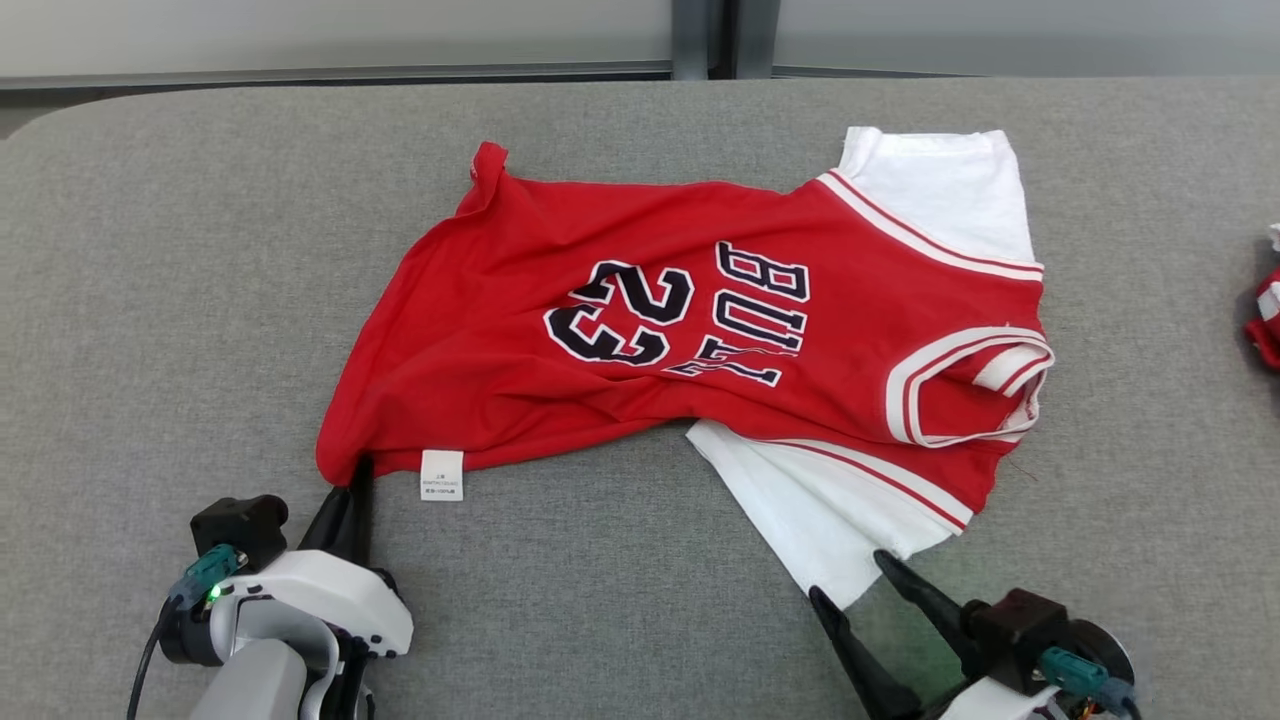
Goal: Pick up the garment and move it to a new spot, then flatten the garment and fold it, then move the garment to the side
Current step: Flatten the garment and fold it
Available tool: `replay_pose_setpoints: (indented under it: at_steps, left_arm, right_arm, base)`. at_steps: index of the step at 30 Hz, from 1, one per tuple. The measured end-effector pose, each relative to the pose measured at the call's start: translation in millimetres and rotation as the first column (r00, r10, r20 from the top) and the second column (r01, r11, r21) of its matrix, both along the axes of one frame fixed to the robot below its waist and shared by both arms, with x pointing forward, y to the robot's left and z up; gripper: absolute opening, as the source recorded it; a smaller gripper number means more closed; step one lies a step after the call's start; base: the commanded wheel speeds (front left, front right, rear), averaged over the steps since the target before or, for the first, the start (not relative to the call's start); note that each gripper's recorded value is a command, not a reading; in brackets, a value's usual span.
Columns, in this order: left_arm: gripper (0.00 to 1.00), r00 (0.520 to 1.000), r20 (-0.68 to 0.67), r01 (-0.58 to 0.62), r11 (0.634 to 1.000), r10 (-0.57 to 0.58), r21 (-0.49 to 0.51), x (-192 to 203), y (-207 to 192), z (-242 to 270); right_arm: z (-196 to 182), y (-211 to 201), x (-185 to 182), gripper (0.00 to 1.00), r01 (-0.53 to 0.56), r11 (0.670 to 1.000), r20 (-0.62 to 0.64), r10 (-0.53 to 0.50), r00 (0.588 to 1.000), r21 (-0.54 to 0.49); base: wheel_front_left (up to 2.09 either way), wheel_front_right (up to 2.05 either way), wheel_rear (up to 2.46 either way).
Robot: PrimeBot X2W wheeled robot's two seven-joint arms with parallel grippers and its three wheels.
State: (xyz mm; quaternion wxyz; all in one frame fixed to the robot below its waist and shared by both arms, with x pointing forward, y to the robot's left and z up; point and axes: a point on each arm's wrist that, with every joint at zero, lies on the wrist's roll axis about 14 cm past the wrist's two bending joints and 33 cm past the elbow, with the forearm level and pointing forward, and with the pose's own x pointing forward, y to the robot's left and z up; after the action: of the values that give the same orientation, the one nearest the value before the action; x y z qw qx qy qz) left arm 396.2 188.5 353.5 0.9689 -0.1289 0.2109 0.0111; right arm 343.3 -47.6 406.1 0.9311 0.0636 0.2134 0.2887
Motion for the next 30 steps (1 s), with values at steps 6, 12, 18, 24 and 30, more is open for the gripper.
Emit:
replay_pose_setpoints:
  at_steps: [6,12,18,24,30]
  left_arm:
    - [0.00,1.000,0.012,-0.014,1.000,0.014,-0.005,3.6,2.7,2.6]
    - [0.00,0.997,0.068,-0.035,0.999,0.035,0.005,9.2,10.4,17.5]
    - [0.00,0.985,0.171,0.003,0.998,-0.012,0.056,22.3,8.4,47.0]
    - [0.00,0.931,0.354,0.044,0.991,-0.086,0.125,47.3,1.0,116.1]
    - [0.00,0.795,0.584,0.067,0.981,-0.161,0.180,58.7,-15.6,222.5]
  right_arm:
    - [-42.8,7.6,-11.5,1.00,-0.109,0.991,-0.119,0.099,0.988,-0.083]
    - [-42.8,1.2,5.8,0.00,-0.068,0.995,-0.078,0.062,0.995,-0.079]
    - [13.2,-30.3,53.7,0.00,0.100,0.995,0.171,-0.098,0.980,-0.001]
    - [93.8,-74.7,90.2,0.00,0.220,0.975,0.443,-0.213,0.871,0.036]
    - [186.7,-113.6,108.0,0.00,0.295,0.953,0.666,-0.266,0.697,0.072]
  base:
    - [0.00,0.00,0.00]
    - [0.00,0.00,0.00]
    - [0.00,0.00,0.00]
    - [0.00,0.00,0.00]
    - [0.00,0.00,0.00]
